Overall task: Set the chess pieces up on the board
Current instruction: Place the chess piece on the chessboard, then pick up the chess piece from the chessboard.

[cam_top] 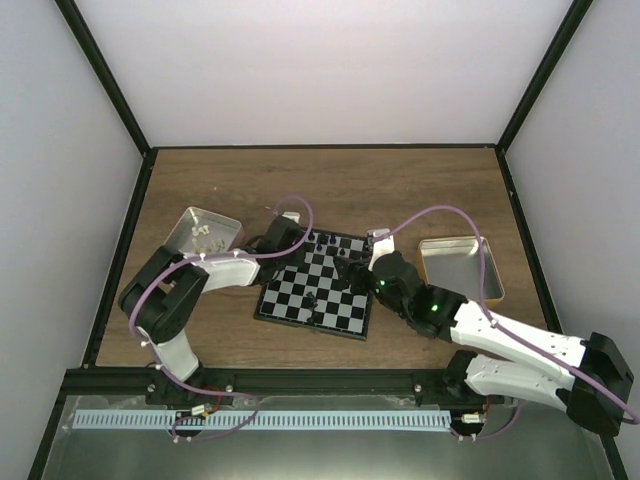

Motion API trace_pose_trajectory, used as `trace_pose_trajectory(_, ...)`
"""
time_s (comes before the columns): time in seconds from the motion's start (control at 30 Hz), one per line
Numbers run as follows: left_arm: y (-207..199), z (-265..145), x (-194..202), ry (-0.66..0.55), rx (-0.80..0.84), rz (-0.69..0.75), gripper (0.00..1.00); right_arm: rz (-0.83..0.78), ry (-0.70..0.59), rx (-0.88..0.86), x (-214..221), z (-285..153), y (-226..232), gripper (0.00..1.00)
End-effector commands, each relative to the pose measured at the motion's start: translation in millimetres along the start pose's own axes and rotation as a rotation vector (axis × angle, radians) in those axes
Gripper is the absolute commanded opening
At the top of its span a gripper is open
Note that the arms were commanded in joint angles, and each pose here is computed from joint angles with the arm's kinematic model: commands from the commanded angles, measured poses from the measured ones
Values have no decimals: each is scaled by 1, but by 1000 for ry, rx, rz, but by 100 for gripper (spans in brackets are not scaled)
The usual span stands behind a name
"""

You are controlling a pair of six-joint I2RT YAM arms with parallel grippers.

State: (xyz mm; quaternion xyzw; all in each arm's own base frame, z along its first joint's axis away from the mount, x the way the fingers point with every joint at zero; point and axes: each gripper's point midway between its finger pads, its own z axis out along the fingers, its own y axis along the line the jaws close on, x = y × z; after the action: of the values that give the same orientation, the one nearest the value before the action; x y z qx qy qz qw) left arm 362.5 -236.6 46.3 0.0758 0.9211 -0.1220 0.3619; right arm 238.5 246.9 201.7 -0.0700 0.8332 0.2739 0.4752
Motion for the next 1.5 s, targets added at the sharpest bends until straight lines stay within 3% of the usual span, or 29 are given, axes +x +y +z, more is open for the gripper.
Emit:
trace_pose_trajectory(0.0,-6,8,-11,-35,5,23,9,15,-14,31,0,-4,-9,78)
trace_pose_trajectory(0.37,2,10,-11,-41,-42,12,11,7,11,34,7,1,-10,78)
trace_pose_trajectory(0.6,-11,-7,-21,-52,36,-16,34,13,6,48,5,2,-12,78)
trace_pose_trajectory(0.8,-17,-42,-37,-92,86,-68,39,-14,60,15,12,9,-1,78)
trace_pose_trajectory(0.9,-10,-63,-42,-129,76,-110,42,-47,126,-24,21,16,10,77)
trace_pose_trajectory(1.17,23,-120,-58,-282,3,-228,52,-162,487,-30,82,60,31,68)
trace_pose_trajectory(1.47,75,-162,-60,-439,-160,-410,58,-211,684,40,123,91,30,62)
